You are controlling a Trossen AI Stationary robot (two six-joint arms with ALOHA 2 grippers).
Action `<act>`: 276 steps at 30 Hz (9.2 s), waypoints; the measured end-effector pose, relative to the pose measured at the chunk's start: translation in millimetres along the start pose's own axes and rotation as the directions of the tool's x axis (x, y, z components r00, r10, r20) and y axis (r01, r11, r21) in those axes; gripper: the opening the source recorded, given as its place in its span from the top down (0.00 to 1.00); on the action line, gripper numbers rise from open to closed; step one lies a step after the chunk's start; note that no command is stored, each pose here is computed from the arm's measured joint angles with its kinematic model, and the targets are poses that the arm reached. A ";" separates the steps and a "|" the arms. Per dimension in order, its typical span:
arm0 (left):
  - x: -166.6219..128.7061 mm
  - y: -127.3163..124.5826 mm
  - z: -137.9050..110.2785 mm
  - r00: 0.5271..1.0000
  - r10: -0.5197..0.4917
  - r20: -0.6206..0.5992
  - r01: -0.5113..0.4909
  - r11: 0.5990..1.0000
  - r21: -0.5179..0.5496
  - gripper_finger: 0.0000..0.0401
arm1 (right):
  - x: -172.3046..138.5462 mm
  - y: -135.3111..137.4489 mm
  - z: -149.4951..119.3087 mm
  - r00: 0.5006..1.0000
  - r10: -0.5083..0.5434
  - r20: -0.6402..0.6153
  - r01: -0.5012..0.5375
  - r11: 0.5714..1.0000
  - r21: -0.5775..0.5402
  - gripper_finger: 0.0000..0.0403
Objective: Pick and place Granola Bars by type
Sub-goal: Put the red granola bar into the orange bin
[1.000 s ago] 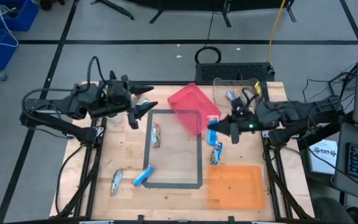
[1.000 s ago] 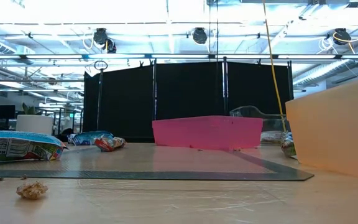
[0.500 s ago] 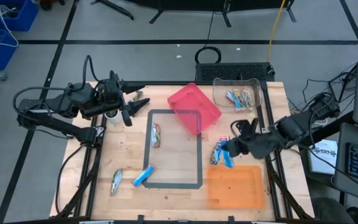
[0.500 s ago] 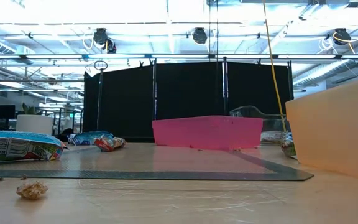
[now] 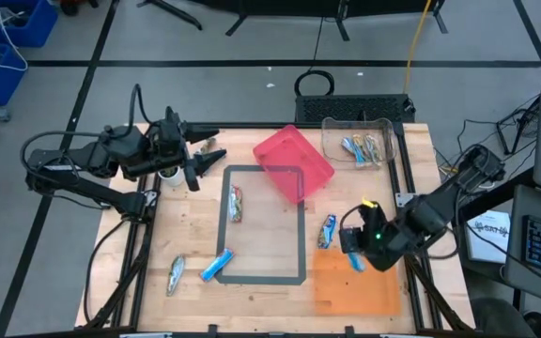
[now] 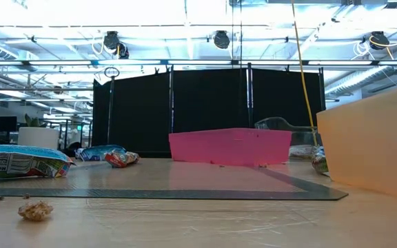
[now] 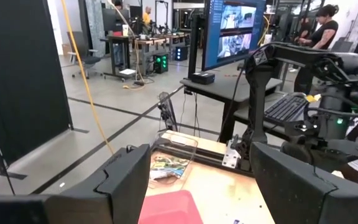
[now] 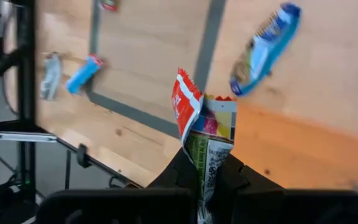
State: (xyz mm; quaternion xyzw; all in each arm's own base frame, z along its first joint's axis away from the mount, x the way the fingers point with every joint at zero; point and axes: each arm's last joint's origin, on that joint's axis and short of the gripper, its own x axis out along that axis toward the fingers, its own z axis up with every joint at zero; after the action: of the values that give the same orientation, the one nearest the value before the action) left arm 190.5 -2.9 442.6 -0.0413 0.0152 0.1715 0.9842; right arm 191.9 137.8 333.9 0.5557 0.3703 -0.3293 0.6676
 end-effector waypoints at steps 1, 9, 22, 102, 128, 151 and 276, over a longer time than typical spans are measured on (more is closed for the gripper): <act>0.0 0.0 -0.2 1.000 0.000 -0.002 0.000 1.000 0.001 0.30 | 1.1 -1.3 -3.3 1.000 -0.013 -0.003 0.013 1.000 0.008 0.99; 0.0 0.0 -0.4 1.000 0.000 -0.004 0.000 1.000 0.007 0.31 | 10.5 -12.0 -26.0 0.991 -0.132 -0.009 0.132 0.990 0.051 0.99; 0.0 0.0 -0.3 1.000 -0.002 -0.003 0.002 1.000 0.005 0.31 | 35.3 -6.7 -36.0 0.977 -0.213 -0.007 0.213 0.976 0.052 0.99; 0.0 -0.1 -0.3 1.000 -0.003 -0.003 0.003 1.000 -0.016 0.38 | 187.5 -34.4 -50.4 0.988 -0.093 -0.122 0.115 0.976 0.185 0.78; 0.8 2.2 -13.3 0.991 0.059 -0.119 -0.101 0.918 -0.383 0.38 | 36.0 -38.6 16.5 0.959 0.282 0.029 -0.268 0.934 -0.236 0.66; 84.5 -24.5 -93.3 0.851 0.262 -0.455 -0.503 0.656 -0.563 0.38 | -56.8 -7.6 67.9 0.459 0.886 0.065 -0.337 0.242 -0.910 0.62; 74.3 -70.7 -90.3 0.760 0.420 -0.495 -0.602 0.741 -0.296 0.97 | -61.6 -0.1 91.7 0.408 0.911 0.063 -0.401 0.241 -0.884 0.21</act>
State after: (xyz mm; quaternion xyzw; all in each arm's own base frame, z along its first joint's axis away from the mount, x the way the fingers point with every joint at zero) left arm 282.9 -52.1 354.8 -0.2895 0.1862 0.4274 0.8359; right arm 172.2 49.1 396.8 0.1908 -0.0467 0.0483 0.9793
